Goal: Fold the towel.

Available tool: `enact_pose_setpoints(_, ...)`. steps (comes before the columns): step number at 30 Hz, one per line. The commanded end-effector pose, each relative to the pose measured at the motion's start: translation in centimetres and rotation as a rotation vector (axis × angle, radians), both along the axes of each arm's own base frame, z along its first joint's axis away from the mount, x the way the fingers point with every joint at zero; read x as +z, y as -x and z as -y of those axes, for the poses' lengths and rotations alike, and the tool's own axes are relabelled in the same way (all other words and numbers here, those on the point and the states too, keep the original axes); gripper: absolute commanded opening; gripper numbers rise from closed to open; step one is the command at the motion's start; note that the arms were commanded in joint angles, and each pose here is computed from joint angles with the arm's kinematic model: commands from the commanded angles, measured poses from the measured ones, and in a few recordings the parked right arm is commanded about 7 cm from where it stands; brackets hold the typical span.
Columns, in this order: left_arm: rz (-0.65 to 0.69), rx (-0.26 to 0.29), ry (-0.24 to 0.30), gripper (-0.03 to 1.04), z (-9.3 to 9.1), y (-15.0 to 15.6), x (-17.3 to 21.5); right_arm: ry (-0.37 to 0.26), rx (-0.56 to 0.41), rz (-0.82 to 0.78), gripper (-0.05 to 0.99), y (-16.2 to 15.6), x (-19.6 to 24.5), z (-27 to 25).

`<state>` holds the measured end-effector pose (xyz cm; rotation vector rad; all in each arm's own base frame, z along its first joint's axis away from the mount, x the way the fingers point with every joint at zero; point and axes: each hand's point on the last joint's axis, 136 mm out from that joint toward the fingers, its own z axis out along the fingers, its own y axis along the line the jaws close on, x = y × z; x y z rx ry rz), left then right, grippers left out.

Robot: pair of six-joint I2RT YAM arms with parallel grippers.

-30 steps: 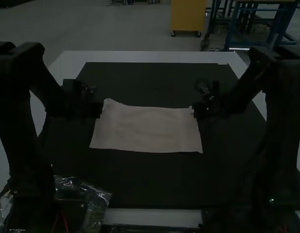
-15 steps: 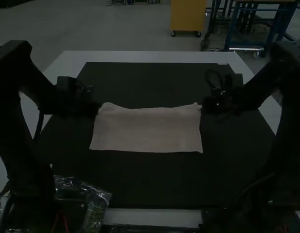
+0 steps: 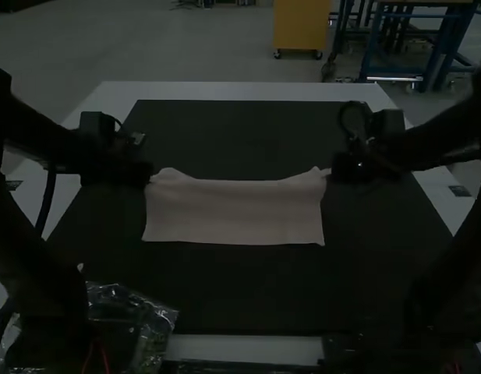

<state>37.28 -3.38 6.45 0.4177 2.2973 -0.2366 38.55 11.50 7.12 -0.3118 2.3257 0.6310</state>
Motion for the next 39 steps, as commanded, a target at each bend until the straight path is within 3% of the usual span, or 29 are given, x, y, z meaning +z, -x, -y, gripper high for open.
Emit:
enact_pose_setpoints(1, 0.035, -0.018, -0.035, 0.02, -0.4, 0.4, 1.5, -0.006, 0.012, 0.024, -0.02, 0.7, 1.3, 0.3)
enact_pose_setpoints(13, -0.082, -0.048, -0.11, 0.02, -0.8, 4.1, 0.3, 0.028, 0.08, -0.121, -0.02, 5.6, -1.1, 0.2)
enact_pose_setpoints(18, -0.121, -0.034, -0.155, 0.02, -1.5, 5.6, -1.3, 0.035, 0.088, -0.168, -0.02, 7.3, -2.6, 0.2)
enact_pose_setpoints(30, -0.162, -0.043, -0.193, 0.02, -1.8, 8.1, -3.4, 0.092, 0.067, -0.243, -0.02, 9.7, -5.6, 1.3)
enact_pose_setpoints(31, -0.16, -0.042, -0.198, 0.02, -1.9, 8.1, -3.5, 0.106, 0.061, -0.246, 0.0, 9.8, -5.9, 1.5)
enact_pose_setpoints(32, -0.16, -0.041, -0.204, 0.02, -1.9, 8.1, -3.5, 0.116, 0.052, -0.25, 0.1, 9.9, -6.1, 1.7)
enact_pose_setpoints(36, -0.159, -0.045, -0.234, 0.39, -2.3, 8.3, -3.8, 0.152, 0.057, -0.247, 0.56, 10.1, -6.4, 2.3)
enact_pose_setpoints(38, -0.157, -0.045, -0.243, 0.79, -2.6, 8.3, -3.9, 0.153, 0.053, -0.232, 0.85, 9.8, -5.9, 2.3)
enact_pose_setpoints(39, -0.156, -0.045, -0.248, 0.94, -2.7, 8.4, -3.9, 0.152, 0.056, -0.22, 0.92, 9.6, -5.6, 2.3)
